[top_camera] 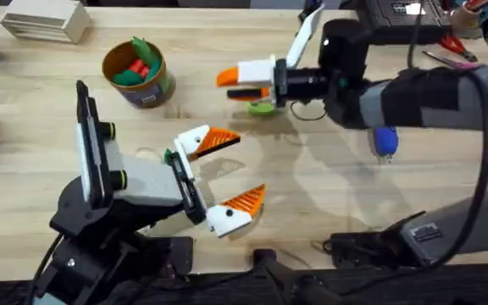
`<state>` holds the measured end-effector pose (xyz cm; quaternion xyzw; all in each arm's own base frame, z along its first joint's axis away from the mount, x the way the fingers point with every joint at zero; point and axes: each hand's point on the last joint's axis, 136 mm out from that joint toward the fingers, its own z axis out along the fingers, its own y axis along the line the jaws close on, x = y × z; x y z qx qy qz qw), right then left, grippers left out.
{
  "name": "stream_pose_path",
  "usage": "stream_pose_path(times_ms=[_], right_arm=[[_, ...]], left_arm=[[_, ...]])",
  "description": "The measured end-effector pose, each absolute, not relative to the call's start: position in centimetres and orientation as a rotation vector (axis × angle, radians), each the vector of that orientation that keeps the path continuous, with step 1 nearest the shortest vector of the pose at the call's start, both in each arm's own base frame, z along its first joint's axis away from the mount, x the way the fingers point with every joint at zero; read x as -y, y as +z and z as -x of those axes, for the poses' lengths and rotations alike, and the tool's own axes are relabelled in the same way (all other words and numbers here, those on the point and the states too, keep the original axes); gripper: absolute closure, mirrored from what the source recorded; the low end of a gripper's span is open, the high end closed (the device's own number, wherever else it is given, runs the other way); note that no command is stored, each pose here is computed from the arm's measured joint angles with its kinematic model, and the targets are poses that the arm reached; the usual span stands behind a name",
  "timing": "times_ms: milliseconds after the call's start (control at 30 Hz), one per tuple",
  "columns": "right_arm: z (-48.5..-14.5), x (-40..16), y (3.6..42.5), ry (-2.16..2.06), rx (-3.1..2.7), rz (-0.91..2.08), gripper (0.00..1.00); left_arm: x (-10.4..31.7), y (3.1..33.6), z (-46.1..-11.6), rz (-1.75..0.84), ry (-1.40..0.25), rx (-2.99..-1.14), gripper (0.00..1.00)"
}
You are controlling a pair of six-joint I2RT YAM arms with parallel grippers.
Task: Pick up the gripper from the table and insert it into the empty holder that is missing its gripper. Then pick up a screw, insert it into the mounting hole, and use the screwdriver to tighten it. Finally, clean up the table by picking up the vegetable and placing it into the bucket.
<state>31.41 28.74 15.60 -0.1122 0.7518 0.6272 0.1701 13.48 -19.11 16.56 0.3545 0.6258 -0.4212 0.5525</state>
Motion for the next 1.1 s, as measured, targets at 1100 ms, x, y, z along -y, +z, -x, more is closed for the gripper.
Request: stream_pose_path(times_ms=[1100], right_arm=[[-34.5, -23.9, 9.7, 0.263, -2.522, 0.907, 0.421]], left_arm=[[19.1, 16.6, -13.4, -0.841, -0.998, -1.478, 0.014]])
